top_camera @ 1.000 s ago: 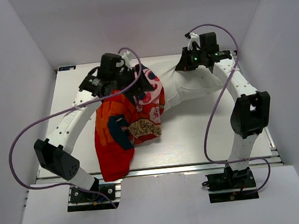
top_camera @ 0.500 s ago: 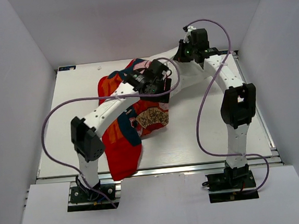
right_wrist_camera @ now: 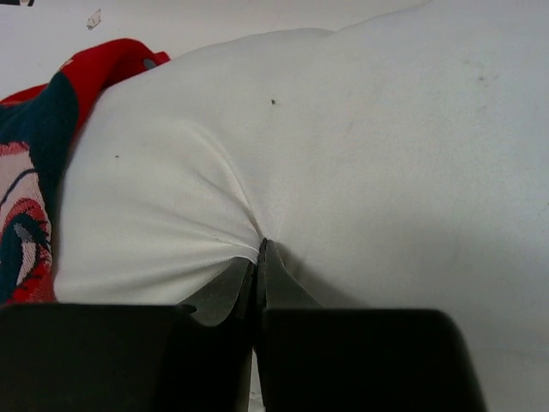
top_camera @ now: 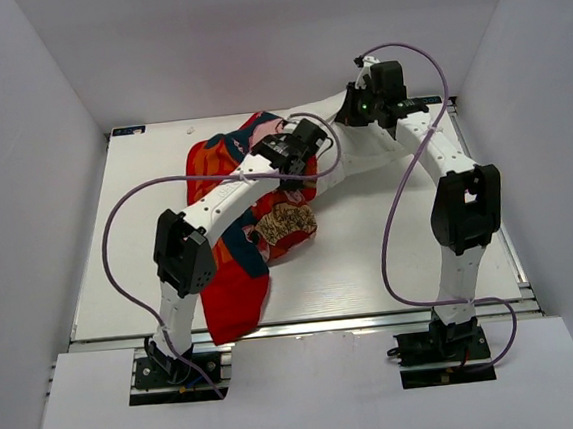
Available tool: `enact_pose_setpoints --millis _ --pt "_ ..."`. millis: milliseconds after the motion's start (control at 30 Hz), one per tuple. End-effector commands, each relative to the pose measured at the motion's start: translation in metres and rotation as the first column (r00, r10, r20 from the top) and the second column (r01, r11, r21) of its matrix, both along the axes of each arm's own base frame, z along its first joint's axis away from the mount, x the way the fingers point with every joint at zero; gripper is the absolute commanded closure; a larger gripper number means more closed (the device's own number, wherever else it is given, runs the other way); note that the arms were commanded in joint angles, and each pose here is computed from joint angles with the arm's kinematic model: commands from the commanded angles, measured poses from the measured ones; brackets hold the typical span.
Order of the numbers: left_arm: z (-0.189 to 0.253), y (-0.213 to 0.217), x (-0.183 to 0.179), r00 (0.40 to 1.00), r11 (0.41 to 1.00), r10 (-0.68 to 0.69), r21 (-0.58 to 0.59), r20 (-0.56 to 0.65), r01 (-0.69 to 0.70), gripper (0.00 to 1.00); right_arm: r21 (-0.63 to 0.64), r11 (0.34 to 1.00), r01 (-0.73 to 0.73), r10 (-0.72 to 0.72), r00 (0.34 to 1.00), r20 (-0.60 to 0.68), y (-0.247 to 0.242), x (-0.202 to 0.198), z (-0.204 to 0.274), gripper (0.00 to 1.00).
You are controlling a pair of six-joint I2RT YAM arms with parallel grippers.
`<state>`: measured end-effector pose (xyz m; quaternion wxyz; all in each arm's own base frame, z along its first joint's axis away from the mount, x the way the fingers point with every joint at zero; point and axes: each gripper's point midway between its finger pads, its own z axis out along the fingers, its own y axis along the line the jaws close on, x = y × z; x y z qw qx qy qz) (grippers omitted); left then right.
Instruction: Put the pillow into the pillowcase
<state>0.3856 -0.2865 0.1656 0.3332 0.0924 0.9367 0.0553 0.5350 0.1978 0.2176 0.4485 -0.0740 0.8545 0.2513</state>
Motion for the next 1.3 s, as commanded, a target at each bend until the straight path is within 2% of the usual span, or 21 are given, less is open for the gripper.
enact_pose_setpoints --millis 0,100,233,333,500,633,667,733,767,800,867,1000,1267 --pt "0.083 0.053 0.013 0.975 0.991 0.13 -0.06 0.179 -0.121 0.92 0.02 1.0 -0.022 0.018 0.988 0.155 0.002 -0.003 0.056 1.0" --pt "0.117 0.088 0.013 0.963 0.982 0.172 -0.119 0.206 -0.15 0.95 0.007 1.0 -0.008 0.007 0.987 0.163 -0.002 -0.002 0.054 1.0" --pt "0.115 0.164 0.017 0.943 0.956 0.289 -0.097 0.162 -0.277 0.93 0.004 1.0 -0.003 0.003 0.988 0.156 -0.002 -0.002 0.051 1.0" --pt "0.106 0.192 0.012 0.933 0.941 0.337 -0.086 0.128 -0.328 0.87 0.005 1.0 0.001 -0.002 0.987 0.163 -0.003 -0.002 0.053 1.0" --pt "0.09 0.216 0.01 0.919 0.923 0.386 -0.046 0.086 -0.383 0.65 -0.003 1.0 0.004 -0.003 0.985 0.174 -0.004 0.0 0.054 1.0" --pt "0.072 0.246 0.011 0.898 0.898 0.438 0.027 0.047 -0.44 0.6 -0.008 1.0 0.009 -0.007 0.985 0.173 -0.005 0.001 0.052 1.0" --pt "0.069 0.253 0.01 0.892 0.891 0.451 0.045 0.042 -0.453 0.6 -0.011 1.0 0.009 -0.007 0.985 0.172 -0.005 0.001 0.052 1.0" --pt "0.07 0.273 0.01 0.867 0.865 0.495 0.064 0.054 -0.498 0.67 -0.017 1.0 0.012 -0.009 0.984 0.176 -0.007 0.001 0.052 1.0" --pt "0.069 0.281 0.007 0.858 0.855 0.51 0.067 0.057 -0.513 0.74 -0.02 1.0 0.017 -0.013 0.984 0.177 -0.008 0.001 0.051 1.0" --pt "0.069 0.294 0.006 0.839 0.837 0.54 0.067 0.062 -0.544 0.88 -0.022 1.0 0.015 -0.011 0.984 0.178 -0.008 0.001 0.05 1.0" --pt "0.069 0.31 0.003 0.816 0.814 0.573 0.064 0.075 -0.577 0.98 -0.022 1.0 0.019 -0.015 0.983 0.183 -0.009 0.0 0.051 1.0" --pt "0.069 0.348 -0.002 0.757 0.755 0.649 0.061 0.078 -0.653 1.0 -0.024 1.0 0.019 -0.014 0.981 0.192 -0.009 0.001 0.054 1.0" --pt "0.064 0.388 -0.014 0.687 0.686 0.723 0.05 0.071 -0.726 1.0 -0.028 0.999 0.017 -0.011 0.979 0.205 -0.011 -0.003 0.056 1.0"
